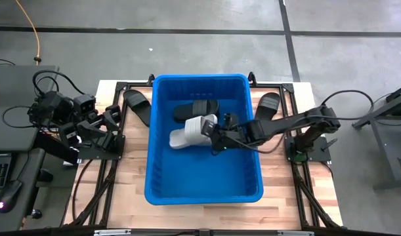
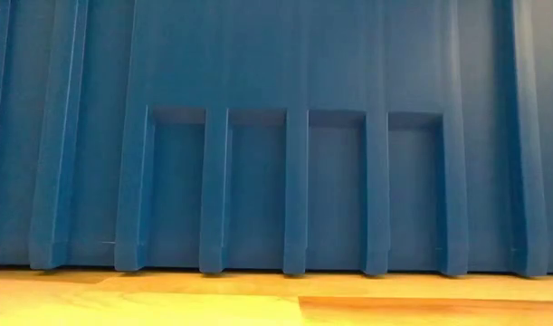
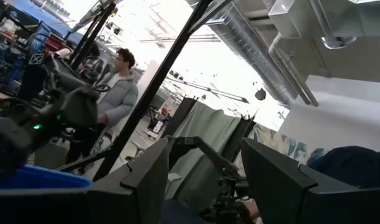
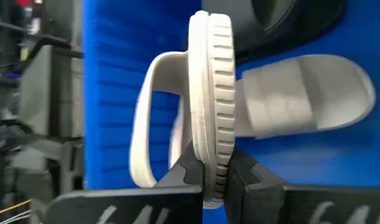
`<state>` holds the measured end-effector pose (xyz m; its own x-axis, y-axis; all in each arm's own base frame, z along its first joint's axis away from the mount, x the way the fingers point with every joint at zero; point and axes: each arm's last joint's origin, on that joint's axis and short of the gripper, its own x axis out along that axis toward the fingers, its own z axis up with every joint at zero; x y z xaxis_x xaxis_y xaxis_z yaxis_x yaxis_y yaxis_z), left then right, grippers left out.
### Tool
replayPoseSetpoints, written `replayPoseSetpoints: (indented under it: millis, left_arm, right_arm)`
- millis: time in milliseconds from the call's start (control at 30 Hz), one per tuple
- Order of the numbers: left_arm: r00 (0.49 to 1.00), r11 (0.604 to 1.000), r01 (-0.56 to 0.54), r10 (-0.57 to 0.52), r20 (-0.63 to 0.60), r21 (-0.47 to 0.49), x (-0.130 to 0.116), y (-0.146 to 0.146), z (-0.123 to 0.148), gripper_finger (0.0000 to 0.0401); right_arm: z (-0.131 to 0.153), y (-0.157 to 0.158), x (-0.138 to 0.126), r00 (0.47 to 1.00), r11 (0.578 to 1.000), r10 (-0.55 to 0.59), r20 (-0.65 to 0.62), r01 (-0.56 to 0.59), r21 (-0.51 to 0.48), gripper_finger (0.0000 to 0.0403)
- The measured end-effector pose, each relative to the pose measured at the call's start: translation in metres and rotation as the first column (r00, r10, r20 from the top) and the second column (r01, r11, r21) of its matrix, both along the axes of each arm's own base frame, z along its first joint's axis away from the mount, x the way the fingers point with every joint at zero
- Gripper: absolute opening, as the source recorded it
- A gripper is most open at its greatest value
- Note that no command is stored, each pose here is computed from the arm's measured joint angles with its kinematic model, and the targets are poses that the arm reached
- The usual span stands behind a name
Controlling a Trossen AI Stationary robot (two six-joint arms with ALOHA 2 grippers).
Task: Pick and place slides into bin
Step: Put the gray slide into the blue bin
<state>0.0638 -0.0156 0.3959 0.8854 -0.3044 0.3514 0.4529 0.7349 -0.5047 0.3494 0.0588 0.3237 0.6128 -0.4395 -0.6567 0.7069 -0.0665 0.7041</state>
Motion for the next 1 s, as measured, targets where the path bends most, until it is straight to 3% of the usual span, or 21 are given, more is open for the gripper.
replayPoseSetpoints:
  millis: [400, 667, 1000]
  left_arm:
    - [1.0, 1.0, 0.004, -0.005, -0.004, -0.01, 0.001, 0.0, 0.0, 0.0193]
    - [1.0, 1.0, 0.006, -0.006, -0.003, -0.011, 0.001, 0.0, 0.0, 0.0193]
    - [1.0, 1.0, 0.008, -0.008, -0.002, -0.009, 0.001, 0.0, 0.0, 0.0193]
  right_arm:
    - [-0.031, -0.032, 0.025, 0.994, 0.999, 0.015, -0.111, -0.012, 0.032, 0.0]
    - [-0.03, -0.04, 0.026, 0.994, 0.999, -0.022, -0.109, 0.018, -0.037, 0.0]
    - [-0.034, -0.039, 0.028, 0.992, 1.0, 0.0, -0.128, -0.001, -0.011, 0.0]
